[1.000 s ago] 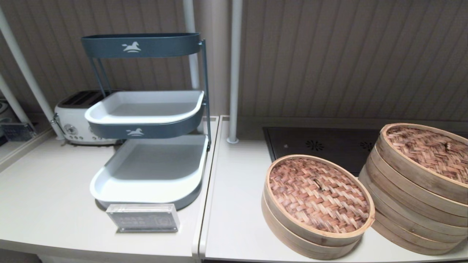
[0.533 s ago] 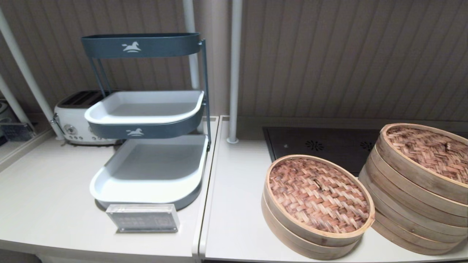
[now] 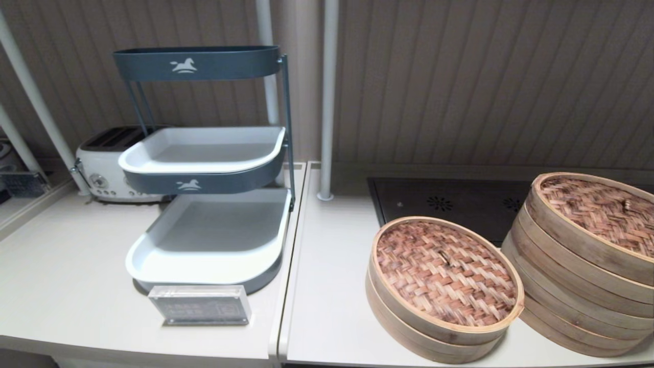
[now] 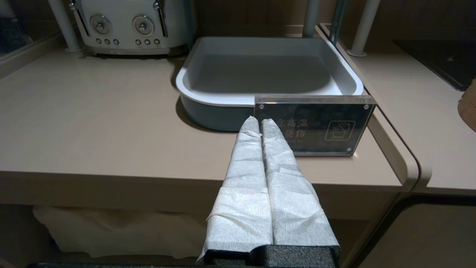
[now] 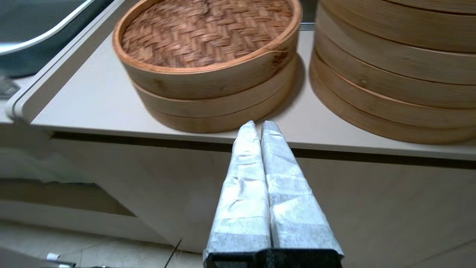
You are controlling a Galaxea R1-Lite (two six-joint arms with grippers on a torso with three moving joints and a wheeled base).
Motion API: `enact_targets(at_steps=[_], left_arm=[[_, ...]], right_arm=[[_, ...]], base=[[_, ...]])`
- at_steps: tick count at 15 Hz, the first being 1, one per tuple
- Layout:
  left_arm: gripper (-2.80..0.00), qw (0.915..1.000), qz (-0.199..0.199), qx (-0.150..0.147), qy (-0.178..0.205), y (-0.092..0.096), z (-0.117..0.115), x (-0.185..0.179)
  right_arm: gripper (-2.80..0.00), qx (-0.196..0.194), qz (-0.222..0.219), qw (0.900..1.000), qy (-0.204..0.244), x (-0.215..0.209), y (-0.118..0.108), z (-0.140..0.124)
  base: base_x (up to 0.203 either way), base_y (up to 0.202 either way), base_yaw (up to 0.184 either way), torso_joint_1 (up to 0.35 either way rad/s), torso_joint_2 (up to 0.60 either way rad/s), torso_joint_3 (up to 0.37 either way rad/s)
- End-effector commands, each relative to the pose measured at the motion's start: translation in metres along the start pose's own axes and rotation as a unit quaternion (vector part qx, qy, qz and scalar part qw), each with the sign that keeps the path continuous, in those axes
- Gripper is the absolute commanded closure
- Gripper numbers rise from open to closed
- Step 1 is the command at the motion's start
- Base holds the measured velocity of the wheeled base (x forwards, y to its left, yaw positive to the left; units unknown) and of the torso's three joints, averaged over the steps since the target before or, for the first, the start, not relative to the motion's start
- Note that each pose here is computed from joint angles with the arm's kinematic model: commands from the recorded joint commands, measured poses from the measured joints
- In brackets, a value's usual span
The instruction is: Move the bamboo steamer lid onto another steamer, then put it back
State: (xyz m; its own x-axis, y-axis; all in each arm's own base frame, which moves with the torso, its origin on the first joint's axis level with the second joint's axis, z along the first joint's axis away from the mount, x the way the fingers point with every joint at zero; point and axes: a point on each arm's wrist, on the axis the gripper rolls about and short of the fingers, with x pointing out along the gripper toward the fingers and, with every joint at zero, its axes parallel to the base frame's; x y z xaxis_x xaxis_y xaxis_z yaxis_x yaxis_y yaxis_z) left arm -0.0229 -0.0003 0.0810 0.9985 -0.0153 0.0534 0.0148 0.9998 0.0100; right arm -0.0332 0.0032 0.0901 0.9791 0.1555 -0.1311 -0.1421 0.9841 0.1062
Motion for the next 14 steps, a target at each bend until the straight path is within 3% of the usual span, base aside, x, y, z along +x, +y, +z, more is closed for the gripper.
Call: enact_targets(at_steps=[1, 4, 7, 9, 11, 14], left_arm=[[0.0, 0.9999, 0.0, 0.0, 0.014, 0.0, -0.008, 0.002], [0.0, 0.9999, 0.0, 0.0, 0.014, 0.0, -0.008, 0.002], [0.0, 0.9999, 0.0, 0.0, 0.014, 0.0, -0.008, 0.002], [0.0, 0.9999, 0.0, 0.0, 0.014, 0.0, -0.008, 0.002], [0.0, 0.9999, 0.0, 0.0, 0.014, 0.0, -0.008, 0.002], [0.0, 0.9999, 0.0, 0.0, 0.014, 0.0, -0.008, 0.002]], right_arm=[[0.0, -0.017, 0.008, 1.0, 0.01, 0.004, 0.0, -0.002], [0.0, -0.038, 0.005, 0.999, -0.004, 0.001, 0.0, -0.005], [0.0, -0.072, -0.057, 0.996, 0.002, 0.004, -0.004, -0.013], [0.0, -0.082, -0.063, 0.995, -0.016, 0.008, -0.005, -0.014], [0.0, -0.077, -0.071, 0.991, -0.083, 0.013, -0.006, -0.012], [0.0, -0.071, -0.074, 0.992, -0.073, 0.014, -0.007, -0.016]], base=[[0.0, 0.0, 0.0, 0.0, 0.0, 0.0], [0.0, 0.0, 0.0, 0.0, 0.0, 0.0], [0.0, 0.0, 0.0, 0.0, 0.0, 0.0], [0.0, 0.0, 0.0, 0.0, 0.0, 0.0], [0.0, 0.0, 0.0, 0.0, 0.0, 0.0], [0.0, 0.0, 0.0, 0.0, 0.0, 0.0]])
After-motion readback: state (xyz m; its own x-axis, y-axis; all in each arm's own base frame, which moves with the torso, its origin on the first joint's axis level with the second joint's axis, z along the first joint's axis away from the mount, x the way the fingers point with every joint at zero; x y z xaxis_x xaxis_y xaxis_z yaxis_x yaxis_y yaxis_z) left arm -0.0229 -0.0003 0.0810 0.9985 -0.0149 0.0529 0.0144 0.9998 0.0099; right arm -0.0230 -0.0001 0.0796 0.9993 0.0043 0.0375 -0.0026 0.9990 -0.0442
